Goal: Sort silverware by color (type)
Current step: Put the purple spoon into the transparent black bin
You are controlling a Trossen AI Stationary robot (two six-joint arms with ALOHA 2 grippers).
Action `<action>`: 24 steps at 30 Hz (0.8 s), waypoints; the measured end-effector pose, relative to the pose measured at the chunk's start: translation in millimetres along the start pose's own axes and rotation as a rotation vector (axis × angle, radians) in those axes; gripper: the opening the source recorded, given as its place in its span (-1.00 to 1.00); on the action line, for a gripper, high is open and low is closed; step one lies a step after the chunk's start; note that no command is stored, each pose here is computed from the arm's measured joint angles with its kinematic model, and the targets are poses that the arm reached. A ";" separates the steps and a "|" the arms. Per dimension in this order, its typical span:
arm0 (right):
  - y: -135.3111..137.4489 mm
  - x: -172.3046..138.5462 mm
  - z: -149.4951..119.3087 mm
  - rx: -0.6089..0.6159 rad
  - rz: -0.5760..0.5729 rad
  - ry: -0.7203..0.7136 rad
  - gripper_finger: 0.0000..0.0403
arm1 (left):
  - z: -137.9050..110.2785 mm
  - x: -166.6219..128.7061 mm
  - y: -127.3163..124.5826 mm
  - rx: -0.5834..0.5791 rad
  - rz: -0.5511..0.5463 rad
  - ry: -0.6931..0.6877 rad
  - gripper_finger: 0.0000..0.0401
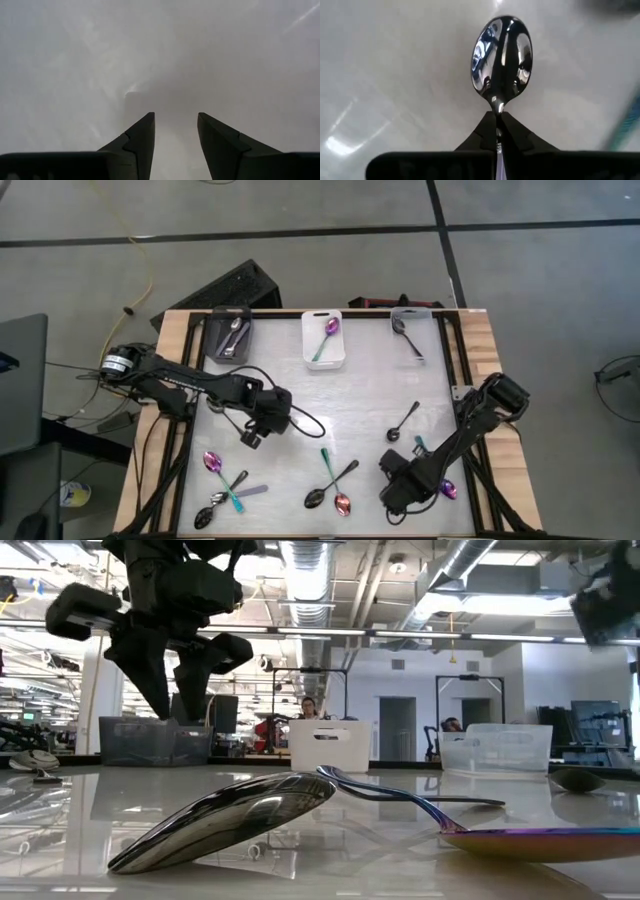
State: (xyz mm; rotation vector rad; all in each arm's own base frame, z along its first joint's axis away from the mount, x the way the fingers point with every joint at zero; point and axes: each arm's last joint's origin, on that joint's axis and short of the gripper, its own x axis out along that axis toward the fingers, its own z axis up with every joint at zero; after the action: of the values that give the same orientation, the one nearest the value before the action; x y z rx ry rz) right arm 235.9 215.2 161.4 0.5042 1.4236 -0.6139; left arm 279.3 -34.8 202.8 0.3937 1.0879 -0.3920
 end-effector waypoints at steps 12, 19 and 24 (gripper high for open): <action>-34.3 -77.1 27.9 0.008 0.136 -0.379 -0.87 | -27.1 -43.9 15.9 0.014 0.032 -0.226 -0.33; -51.1 -97.9 64.2 -0.105 0.095 -0.609 -0.87 | -44.6 -51.3 26.5 -0.227 0.116 -0.552 -0.33; -55.2 -96.5 107.8 -0.173 0.069 -0.709 -0.87 | -36.6 -38.8 22.3 -0.223 0.119 -0.867 -0.33</action>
State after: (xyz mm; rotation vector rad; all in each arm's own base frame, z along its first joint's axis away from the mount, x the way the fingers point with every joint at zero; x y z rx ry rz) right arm 276.0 111.7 269.5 0.1627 0.7719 -0.5340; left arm 246.2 6.8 225.5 0.0610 0.2532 -0.2832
